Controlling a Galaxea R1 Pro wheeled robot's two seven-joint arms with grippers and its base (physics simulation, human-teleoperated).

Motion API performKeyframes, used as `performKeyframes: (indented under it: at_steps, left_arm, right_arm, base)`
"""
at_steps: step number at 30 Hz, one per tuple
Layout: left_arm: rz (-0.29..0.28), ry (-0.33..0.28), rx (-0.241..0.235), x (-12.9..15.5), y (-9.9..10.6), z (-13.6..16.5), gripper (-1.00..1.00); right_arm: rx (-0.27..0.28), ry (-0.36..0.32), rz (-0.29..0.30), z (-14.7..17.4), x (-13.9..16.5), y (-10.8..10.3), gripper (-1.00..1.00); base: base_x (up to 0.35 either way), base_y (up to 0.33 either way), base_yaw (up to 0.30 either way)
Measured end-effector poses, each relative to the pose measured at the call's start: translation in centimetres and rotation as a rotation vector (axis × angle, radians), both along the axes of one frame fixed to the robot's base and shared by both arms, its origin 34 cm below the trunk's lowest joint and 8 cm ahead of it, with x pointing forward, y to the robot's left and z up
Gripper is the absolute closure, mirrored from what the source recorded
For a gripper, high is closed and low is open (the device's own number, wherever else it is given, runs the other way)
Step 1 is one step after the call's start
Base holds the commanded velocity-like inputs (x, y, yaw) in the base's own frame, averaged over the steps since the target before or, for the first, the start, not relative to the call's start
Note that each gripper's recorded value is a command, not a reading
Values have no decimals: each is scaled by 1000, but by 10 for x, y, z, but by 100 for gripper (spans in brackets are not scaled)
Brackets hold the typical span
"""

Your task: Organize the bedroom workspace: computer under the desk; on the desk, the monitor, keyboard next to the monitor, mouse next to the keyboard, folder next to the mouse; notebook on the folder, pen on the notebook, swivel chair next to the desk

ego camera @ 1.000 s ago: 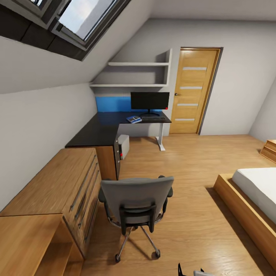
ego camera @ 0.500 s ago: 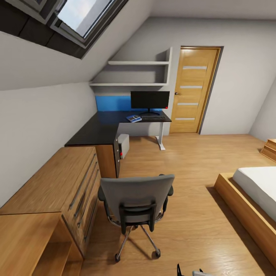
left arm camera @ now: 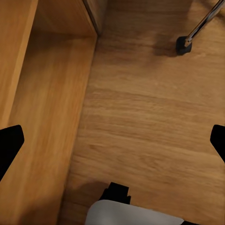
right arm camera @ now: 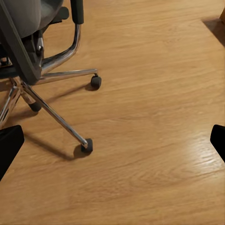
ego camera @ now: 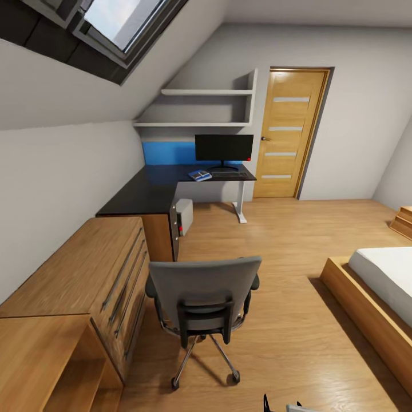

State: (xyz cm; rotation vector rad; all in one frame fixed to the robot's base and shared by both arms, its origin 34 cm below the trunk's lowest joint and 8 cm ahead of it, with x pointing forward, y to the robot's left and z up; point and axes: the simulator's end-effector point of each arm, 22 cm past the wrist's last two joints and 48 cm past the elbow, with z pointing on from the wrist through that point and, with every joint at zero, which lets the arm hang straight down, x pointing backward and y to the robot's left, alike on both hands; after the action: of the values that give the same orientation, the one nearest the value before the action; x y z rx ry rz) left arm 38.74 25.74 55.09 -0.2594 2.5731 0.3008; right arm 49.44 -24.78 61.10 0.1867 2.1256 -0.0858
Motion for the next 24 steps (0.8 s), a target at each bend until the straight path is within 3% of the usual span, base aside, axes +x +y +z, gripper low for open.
performKeyframes:
  at_steps: [24]
  left_arm:
    - [0, 9, 1, -3, 0, -39, -100]
  right_arm:
    - [-1, 0, -1, -37, 0, -1, -100]
  base:
    - [0, 0, 0]
